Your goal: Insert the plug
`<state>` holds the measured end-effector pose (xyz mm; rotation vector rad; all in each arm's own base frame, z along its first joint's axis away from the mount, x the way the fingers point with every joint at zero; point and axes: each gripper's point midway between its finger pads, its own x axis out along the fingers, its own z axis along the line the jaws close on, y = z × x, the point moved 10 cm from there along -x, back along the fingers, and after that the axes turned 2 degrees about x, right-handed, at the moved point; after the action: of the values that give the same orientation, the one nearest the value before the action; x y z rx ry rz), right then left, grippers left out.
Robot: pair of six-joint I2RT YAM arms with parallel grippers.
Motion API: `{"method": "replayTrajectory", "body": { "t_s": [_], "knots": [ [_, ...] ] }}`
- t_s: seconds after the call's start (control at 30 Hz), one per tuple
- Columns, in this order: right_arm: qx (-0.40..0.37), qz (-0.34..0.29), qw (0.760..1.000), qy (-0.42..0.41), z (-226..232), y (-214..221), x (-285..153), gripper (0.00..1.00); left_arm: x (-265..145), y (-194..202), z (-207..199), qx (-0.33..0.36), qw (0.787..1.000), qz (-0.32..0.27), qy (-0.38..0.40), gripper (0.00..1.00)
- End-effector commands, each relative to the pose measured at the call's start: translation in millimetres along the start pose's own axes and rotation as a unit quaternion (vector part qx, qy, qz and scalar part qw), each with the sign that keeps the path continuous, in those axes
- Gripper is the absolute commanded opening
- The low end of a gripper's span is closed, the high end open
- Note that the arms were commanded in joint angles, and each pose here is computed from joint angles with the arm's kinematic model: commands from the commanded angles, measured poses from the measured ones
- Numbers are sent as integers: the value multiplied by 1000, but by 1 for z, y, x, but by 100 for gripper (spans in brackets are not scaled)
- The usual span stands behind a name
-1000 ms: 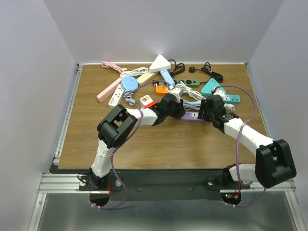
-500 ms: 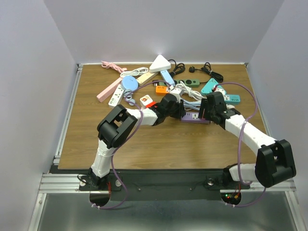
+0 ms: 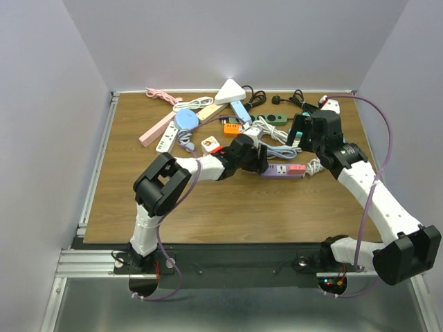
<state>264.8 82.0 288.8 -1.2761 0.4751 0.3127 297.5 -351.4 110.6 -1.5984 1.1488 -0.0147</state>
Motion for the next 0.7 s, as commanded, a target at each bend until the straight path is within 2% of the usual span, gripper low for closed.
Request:
{"method": "replayTrajectory", "body": {
  "t_s": [0.0,0.1,0.13,0.23,0.27,0.3,0.33,0.4,0.43,0.5,0.6,0.67],
  "knots": [
    [0,10,1000,21,-4,3,0,100,-60,-54,-24,21,996,-83,5,78],
    [6,9,999,35,-6,5,2,100,-101,-78,-30,25,991,-129,-7,89],
    [7,7,999,39,-6,6,2,100,-123,-94,-32,21,986,-165,-25,91],
    [14,-3,998,54,-10,5,2,100,-154,-102,-22,8,981,-184,-68,92],
    [15,-6,998,57,-10,4,1,100,-176,-112,-18,1,975,-207,-79,92],
    [17,-14,998,63,-11,2,-1,100,-185,-108,-13,-4,975,-201,-99,92],
    [17,-17,998,64,-12,1,-2,100,-208,-116,-8,-14,966,-229,-122,92],
    [17,-24,997,76,-14,0,-2,100,-228,-114,-1,-24,960,-235,-153,93],
    [16,-26,997,77,-14,-1,-3,100,-249,-119,0,-33,949,-264,-170,95],
    [16,-28,996,85,-16,-1,-2,100,-266,-113,7,-37,942,-262,-206,99],
    [16,-31,995,91,-17,-1,-2,100,-296,-111,12,-52,922,-284,-257,99],
    [19,-36,995,94,-18,-1,-4,100,-310,-109,13,-55,917,-289,-269,99]
  ]
}}
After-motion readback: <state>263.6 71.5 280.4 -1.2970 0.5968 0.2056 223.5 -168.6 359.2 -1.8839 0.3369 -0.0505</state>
